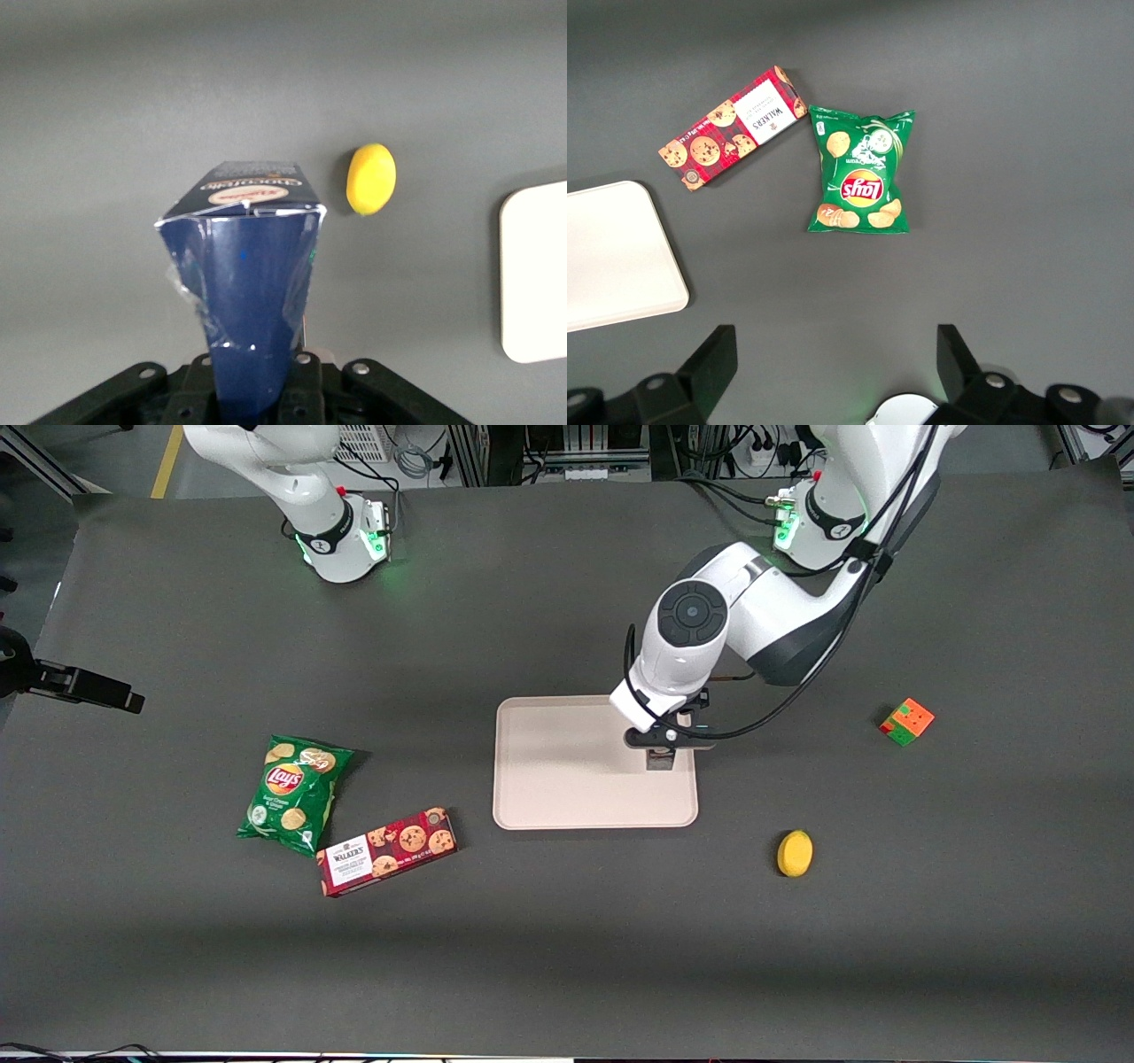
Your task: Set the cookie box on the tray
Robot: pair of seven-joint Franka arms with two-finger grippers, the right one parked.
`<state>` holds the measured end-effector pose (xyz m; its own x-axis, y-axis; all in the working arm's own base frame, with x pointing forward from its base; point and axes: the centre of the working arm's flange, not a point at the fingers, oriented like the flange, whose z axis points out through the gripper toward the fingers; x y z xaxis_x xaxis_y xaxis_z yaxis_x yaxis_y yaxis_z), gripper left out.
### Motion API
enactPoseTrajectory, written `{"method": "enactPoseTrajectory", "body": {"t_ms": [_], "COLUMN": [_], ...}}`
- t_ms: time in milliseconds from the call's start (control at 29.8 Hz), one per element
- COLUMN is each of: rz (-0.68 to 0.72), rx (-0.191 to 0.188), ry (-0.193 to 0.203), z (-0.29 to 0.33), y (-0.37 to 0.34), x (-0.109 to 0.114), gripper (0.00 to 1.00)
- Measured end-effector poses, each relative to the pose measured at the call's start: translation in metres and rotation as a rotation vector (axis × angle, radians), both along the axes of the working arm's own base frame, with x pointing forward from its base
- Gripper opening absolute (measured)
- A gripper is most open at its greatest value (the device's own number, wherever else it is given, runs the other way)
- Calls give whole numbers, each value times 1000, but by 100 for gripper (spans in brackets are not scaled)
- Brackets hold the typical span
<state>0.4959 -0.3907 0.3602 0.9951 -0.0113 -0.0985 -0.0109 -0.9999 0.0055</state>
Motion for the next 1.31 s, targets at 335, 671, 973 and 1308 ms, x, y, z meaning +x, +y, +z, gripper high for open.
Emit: {"method": "enactPoseTrajectory", "body": {"t_ms": [335,671,973,1308], "rz": [-26,22,47,51], "rx": [-1,-10,-29,-38], "ry": [-30,-22,5,3], "z": [-35,-68,-111,-113], "y": [6,30,40,38], "x": [-6,19,29,30], "gripper": [21,21,21,20]}}
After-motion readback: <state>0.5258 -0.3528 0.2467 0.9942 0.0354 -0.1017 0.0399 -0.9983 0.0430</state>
